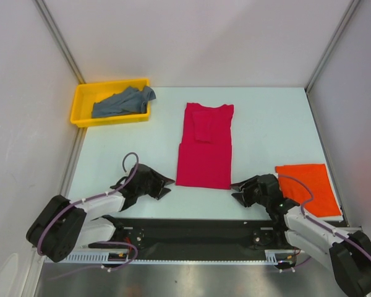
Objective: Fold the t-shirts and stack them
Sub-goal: Fold the tshirt
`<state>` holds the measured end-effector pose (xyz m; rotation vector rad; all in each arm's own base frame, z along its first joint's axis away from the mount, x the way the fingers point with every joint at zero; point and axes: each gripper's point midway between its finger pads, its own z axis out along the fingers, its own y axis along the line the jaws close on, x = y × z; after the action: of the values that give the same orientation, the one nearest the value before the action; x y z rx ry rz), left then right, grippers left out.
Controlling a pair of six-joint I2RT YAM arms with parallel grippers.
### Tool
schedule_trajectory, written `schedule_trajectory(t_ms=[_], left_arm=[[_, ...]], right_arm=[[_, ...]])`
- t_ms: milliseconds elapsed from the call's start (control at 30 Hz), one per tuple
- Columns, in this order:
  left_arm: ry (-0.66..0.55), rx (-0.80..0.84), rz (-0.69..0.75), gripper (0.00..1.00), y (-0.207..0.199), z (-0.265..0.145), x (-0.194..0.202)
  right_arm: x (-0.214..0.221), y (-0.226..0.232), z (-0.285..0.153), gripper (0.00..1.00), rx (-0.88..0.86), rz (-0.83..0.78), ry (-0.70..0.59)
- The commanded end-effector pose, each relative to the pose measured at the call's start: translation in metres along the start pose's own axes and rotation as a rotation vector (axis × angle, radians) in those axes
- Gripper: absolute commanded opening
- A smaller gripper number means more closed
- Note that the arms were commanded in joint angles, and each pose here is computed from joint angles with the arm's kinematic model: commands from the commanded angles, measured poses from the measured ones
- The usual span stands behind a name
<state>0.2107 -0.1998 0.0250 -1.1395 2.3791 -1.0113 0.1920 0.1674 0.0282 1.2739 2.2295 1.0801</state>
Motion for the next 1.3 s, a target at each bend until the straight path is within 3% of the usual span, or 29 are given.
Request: schedule_trajectory(t_ms=[0, 800, 1000, 1167, 1267], left_arm=[[0.000, 0.042, -0.061, 0.52, -0.011, 0.003, 0.001], [-0.020, -0.062, -0.136, 0.39, 0.008, 0.023, -0.001], [-0.010, -0.057, -0.125, 0.33, 0.006, 0.026, 0.000], [-0.011, -0.049, -0.116, 0.21, 0.004, 0.027, 0.000], [-0.008, -0.045, -0.101, 0.14, 0.003, 0.028, 0.000]], right_arm=[[-0.007, 0.001, 0.008, 0.50, 0.008, 0.021, -0.041], [-0.008, 0.006, 0.020, 0.48, 0.071, 0.005, -0.050], [-0.009, -0.001, 0.019, 0.42, 0.100, 0.027, -0.065], [-0.011, -0.005, 0.020, 0.38, 0.106, 0.033, -0.071], [-0.009, -0.006, 0.022, 0.28, 0.105, 0.024, -0.058]])
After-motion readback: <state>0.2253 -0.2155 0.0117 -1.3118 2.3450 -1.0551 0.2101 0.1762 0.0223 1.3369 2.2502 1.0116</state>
